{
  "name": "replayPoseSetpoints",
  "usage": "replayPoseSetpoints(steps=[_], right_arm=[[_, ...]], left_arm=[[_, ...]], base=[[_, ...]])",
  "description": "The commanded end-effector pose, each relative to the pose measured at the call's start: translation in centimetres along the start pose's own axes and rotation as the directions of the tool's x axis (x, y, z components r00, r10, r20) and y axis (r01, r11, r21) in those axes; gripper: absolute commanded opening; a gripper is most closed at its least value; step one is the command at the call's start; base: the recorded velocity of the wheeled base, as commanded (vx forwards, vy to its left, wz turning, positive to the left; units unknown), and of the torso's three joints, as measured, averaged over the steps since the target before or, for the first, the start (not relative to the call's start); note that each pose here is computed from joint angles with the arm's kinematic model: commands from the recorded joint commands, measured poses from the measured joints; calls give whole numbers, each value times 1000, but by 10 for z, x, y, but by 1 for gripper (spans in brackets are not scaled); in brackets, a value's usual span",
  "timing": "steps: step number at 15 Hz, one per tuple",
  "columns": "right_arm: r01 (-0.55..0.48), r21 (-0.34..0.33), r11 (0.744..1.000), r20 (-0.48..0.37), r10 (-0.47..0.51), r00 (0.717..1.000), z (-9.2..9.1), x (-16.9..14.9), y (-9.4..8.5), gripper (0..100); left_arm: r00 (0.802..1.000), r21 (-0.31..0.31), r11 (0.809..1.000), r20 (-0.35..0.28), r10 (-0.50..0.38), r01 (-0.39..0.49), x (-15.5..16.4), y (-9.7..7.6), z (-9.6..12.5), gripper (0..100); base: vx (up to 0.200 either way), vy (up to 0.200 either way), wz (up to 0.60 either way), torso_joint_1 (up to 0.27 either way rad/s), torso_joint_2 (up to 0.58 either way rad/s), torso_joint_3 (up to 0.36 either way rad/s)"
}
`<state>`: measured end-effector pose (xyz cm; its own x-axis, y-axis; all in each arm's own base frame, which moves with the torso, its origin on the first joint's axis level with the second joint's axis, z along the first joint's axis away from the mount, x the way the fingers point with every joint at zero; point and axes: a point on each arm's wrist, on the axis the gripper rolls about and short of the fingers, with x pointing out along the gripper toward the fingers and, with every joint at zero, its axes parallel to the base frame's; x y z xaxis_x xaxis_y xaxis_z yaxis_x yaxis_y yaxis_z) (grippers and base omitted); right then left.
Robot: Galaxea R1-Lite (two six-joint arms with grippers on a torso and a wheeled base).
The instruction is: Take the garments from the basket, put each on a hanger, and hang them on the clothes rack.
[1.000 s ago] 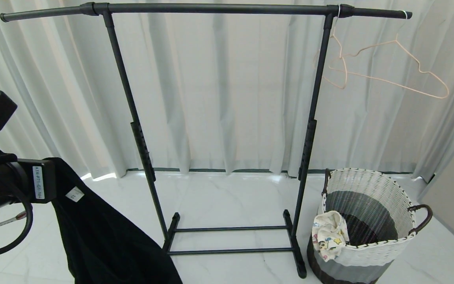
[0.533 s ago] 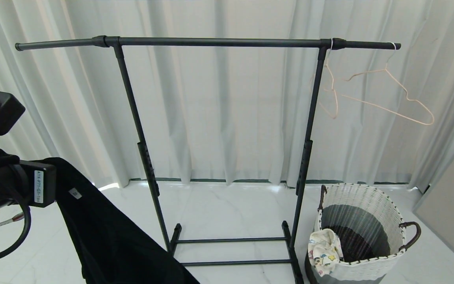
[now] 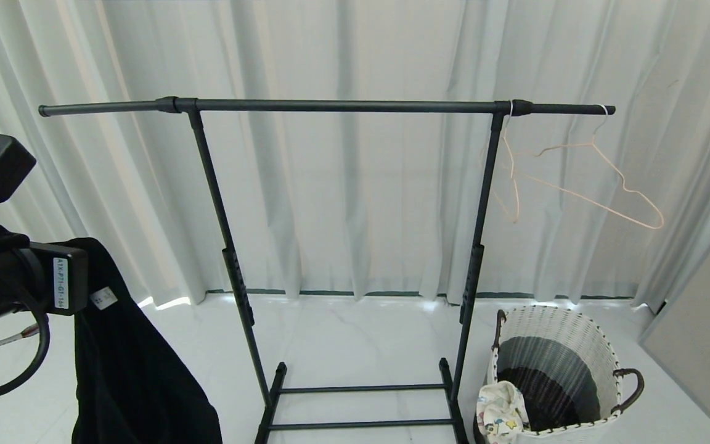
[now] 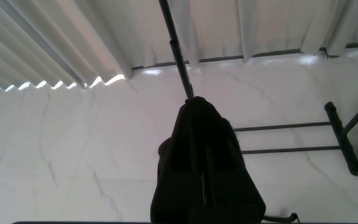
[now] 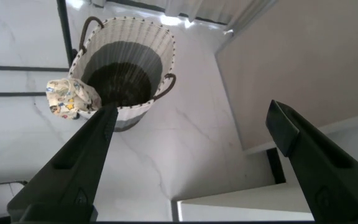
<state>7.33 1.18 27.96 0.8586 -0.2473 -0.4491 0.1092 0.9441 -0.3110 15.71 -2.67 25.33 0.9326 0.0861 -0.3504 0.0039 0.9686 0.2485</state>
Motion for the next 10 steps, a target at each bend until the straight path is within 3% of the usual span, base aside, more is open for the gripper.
replayPoseSetpoints(steps=[1, 10], right_arm=[[1, -2, 1000, 0, -1, 1000, 0, 0, 0, 100], [6, -3, 1000, 17, -6, 1000, -1, -4, -2, 100]], left_arm=[[1000, 1, 1000, -2, -1, 1, 1, 0, 0, 0], [1000, -3, 1000, -8, 16, -16, 3, 2, 0, 0]], base=[[0, 0, 0, 227, -515, -290], [0, 0, 0, 250, -534, -292]])
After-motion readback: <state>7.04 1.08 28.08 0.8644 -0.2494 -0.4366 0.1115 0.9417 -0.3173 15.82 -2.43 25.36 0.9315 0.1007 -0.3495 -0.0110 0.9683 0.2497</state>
